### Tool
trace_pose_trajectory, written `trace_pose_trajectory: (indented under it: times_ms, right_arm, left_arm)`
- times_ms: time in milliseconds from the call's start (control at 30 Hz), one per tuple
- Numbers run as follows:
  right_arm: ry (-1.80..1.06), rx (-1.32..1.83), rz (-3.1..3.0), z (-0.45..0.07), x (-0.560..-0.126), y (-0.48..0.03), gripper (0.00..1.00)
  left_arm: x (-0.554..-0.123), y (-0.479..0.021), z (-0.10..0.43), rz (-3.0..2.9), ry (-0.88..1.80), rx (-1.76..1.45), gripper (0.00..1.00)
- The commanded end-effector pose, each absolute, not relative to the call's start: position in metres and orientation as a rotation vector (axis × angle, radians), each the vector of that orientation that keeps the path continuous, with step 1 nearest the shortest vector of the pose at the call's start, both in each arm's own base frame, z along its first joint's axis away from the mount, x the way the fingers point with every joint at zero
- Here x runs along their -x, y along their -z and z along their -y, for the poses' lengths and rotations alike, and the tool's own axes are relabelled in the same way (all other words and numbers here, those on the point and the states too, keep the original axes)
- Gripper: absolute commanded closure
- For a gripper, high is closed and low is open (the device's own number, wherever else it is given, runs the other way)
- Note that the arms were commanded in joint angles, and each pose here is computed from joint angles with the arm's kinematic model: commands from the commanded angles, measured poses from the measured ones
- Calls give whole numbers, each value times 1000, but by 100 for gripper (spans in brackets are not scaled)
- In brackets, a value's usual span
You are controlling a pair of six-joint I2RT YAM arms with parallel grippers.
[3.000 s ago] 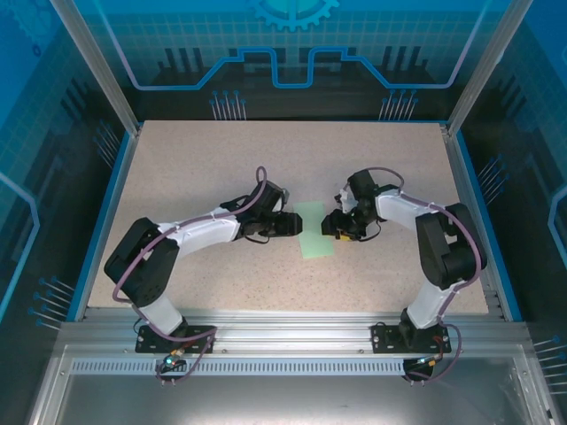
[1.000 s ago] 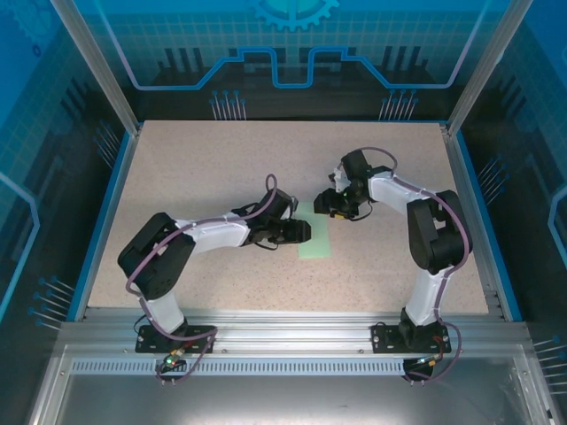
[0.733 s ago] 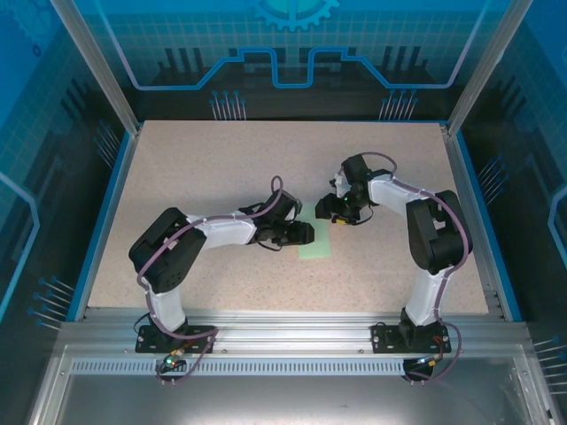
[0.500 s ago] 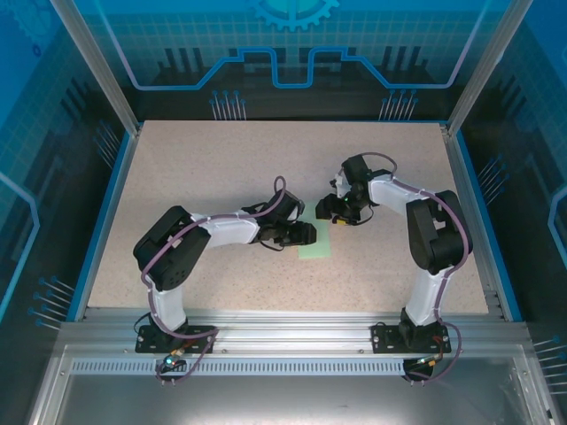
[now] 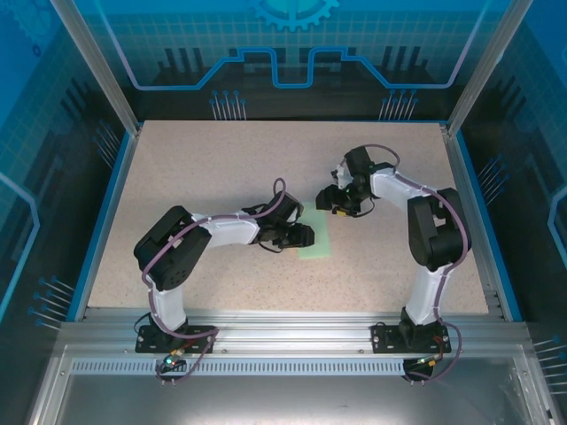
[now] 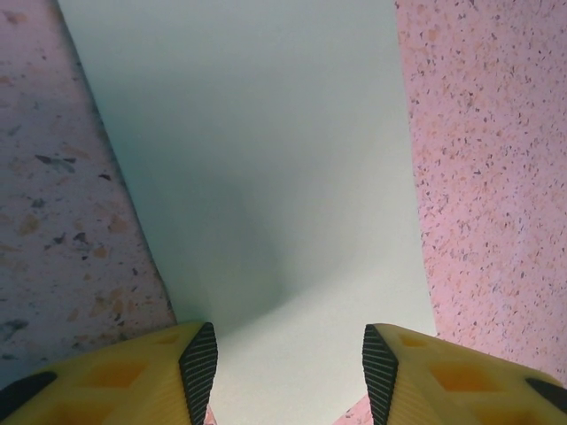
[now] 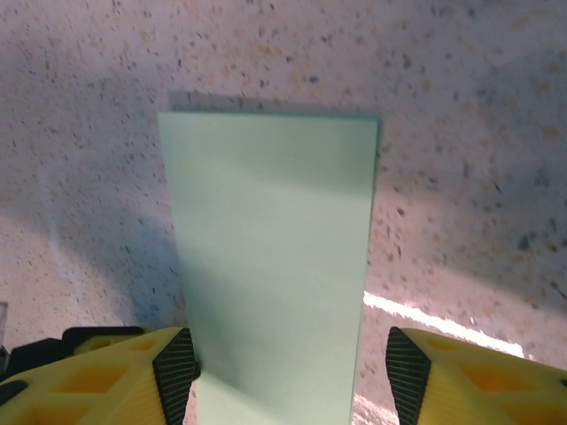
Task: Fold a paper plane with a square sheet of paper (fold left side to right side)
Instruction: Fold the triangle a second time at the center of the table.
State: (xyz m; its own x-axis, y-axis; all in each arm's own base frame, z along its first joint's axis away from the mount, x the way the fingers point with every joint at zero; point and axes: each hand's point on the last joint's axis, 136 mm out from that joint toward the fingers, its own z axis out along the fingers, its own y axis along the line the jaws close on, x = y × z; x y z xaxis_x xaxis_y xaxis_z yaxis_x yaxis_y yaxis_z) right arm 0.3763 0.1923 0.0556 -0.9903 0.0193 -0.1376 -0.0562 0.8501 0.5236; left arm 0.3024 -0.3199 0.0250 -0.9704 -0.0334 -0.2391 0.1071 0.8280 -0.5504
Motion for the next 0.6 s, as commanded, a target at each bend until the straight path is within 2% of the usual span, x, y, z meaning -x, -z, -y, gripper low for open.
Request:
trace_pose_trajectory:
  times_ms: [0, 567]
  right_arm:
    - [-895, 24, -2906, -199, -381, -49, 38]
    - [-927, 31, -2940, -217, -391, -32, 39]
  left_arm:
    - [-288, -15, 308, -2827, 805, -8, 48]
    - [-288, -14, 307, -2826, 801, -8, 48]
